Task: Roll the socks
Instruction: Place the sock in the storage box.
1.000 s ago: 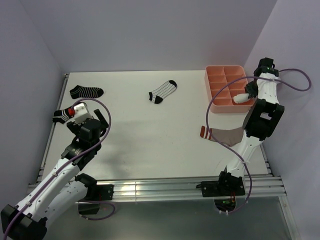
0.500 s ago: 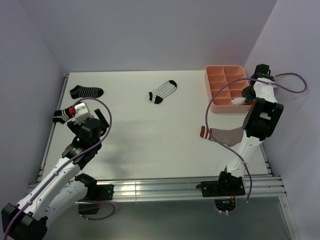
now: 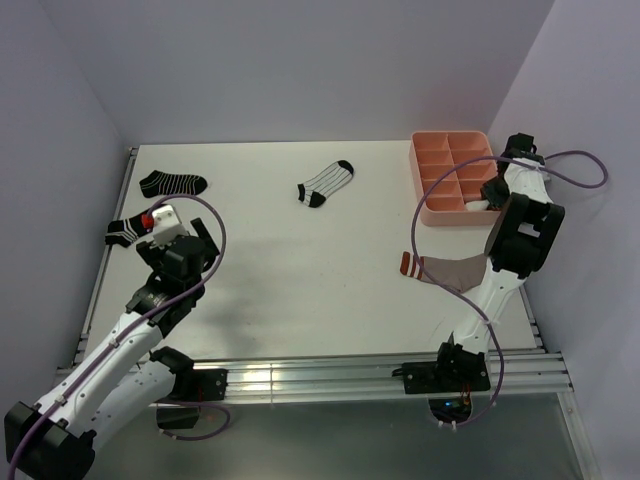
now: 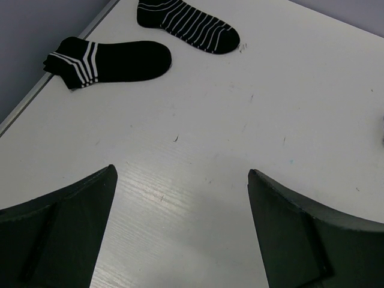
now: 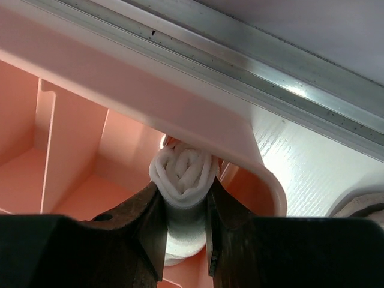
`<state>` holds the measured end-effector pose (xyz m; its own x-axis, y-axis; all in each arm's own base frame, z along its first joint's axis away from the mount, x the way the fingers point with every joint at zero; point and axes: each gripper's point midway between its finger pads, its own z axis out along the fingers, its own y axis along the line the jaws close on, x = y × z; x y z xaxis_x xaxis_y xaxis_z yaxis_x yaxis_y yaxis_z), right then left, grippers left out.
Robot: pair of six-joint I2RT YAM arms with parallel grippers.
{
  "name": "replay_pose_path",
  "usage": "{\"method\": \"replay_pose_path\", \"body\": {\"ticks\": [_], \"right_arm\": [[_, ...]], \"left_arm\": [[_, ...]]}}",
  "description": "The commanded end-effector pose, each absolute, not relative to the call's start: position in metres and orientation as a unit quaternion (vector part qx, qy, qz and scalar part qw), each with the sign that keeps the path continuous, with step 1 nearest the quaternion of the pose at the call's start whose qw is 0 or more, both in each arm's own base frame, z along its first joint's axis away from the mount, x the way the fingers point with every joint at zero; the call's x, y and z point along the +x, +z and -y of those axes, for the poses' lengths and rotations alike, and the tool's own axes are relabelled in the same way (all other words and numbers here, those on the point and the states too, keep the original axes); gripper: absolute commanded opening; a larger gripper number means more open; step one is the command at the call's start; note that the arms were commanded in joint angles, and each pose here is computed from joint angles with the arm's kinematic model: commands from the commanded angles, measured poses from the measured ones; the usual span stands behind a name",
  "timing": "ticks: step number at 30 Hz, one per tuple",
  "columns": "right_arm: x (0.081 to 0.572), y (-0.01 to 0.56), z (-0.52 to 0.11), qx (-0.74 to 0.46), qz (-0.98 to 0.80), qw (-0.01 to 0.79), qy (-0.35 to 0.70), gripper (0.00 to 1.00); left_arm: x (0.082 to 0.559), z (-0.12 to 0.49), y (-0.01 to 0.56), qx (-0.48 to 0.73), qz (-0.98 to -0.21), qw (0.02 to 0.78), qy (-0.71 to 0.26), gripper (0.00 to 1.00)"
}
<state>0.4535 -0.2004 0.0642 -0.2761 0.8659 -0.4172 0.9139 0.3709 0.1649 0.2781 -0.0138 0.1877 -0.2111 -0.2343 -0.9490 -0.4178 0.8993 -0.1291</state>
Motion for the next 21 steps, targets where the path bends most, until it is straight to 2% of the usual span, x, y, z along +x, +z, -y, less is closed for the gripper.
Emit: {"method": "replay_pose_path", "body": {"ticks": [1,6,9,15,21], "right_arm": [[0.451,0.049,0.201,0.574,-0.792,0.204,-0.037,0.16],[0.453,0.056,0.198,0.575,-0.788,0.221,-0.024,0.42],[0.456,0.069,0.199,0.576,-0.782,0.238,-0.020,0.54],[0.453,0.080,0.205,0.579,-0.778,0.242,-0.037,0.64],[0.449,0.086,0.203,0.582,-0.775,0.243,-0.036,0.66]], "left_arm": [[0.281,0.014,0.194,-0.218,-0.767,0.599,0.071,0.95],[0.281,0.014,0.194,-0.218,-0.767,0.599,0.071,0.95],[0.281,0.015,0.195,-0.217,-0.767,0.599,0.070,0.95],[0.281,0.015,0.193,-0.214,-0.769,0.598,0.071,0.95],[0.282,0.015,0.195,-0.213,-0.768,0.599,0.069,0.95]]}}
